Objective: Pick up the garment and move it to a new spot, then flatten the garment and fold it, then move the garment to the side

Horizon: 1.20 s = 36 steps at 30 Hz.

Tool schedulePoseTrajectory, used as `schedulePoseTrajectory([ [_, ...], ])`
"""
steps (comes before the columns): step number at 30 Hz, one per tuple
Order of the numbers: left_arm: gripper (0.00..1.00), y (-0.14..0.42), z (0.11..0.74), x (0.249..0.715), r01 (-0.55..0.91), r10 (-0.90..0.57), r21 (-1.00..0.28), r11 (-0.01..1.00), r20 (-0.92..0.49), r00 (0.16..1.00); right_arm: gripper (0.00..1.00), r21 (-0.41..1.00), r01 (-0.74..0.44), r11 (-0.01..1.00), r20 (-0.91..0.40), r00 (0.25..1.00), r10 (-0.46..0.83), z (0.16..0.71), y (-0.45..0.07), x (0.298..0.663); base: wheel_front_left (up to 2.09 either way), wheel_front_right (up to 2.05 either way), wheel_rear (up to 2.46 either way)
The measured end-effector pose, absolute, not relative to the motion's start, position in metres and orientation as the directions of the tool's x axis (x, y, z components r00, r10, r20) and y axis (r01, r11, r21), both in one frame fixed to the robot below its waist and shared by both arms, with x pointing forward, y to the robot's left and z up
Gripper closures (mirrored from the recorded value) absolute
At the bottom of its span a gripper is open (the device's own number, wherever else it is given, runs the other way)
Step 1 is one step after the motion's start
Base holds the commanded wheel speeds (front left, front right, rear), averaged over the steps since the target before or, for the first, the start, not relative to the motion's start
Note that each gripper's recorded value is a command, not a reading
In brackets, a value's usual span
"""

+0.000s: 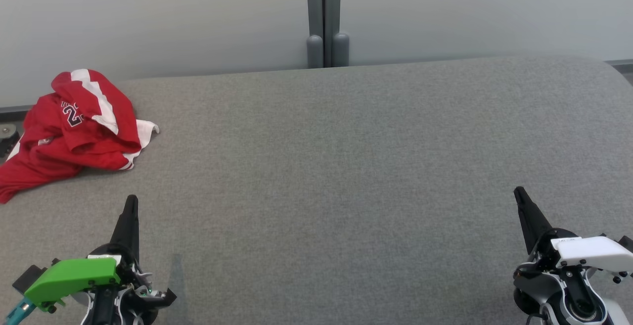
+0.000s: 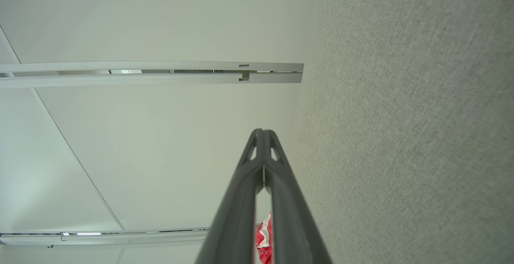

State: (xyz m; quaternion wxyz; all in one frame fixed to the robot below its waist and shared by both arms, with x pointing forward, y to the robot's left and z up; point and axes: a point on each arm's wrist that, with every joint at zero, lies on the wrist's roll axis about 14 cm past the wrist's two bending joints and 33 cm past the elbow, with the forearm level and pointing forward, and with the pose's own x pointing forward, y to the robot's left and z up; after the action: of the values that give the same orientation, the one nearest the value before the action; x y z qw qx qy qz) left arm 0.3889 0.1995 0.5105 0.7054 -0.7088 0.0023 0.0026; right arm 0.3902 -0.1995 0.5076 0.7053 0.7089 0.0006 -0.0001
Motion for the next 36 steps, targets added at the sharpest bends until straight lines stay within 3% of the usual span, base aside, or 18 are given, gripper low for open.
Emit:
schedulePoseTrajectory([
  [23,1.0,0.199,0.511,0.389,-0.007,0.0,-1.0,-0.005,-0.007,1.0,1.0,1.0,0.001,-0.005,-0.001,1.0,0.001,0.508,-0.2,0.39,0.0,0.0,0.0],
  [24,0.0,0.199,0.509,0.389,-0.011,0.001,-1.0,-0.006,-0.011,1.0,0.0,1.0,0.006,-0.006,-0.006,1.0,0.0,0.506,-0.199,0.39,0.0,0.0,0.0],
  [30,0.0,0.196,0.477,0.375,-0.105,-0.001,-0.994,-0.017,-0.105,0.994,0.0,0.995,0.1,-0.024,-0.1,0.995,0.0,0.474,-0.195,0.375,0.0,0.0,0.0],
  [36,0.0,0.191,0.478,0.374,-0.104,0.001,-0.995,-0.008,-0.104,0.995,0.0,0.995,0.104,-0.003,-0.104,0.995,-0.007,0.473,-0.192,0.375,0.0,0.0,0.0],
])
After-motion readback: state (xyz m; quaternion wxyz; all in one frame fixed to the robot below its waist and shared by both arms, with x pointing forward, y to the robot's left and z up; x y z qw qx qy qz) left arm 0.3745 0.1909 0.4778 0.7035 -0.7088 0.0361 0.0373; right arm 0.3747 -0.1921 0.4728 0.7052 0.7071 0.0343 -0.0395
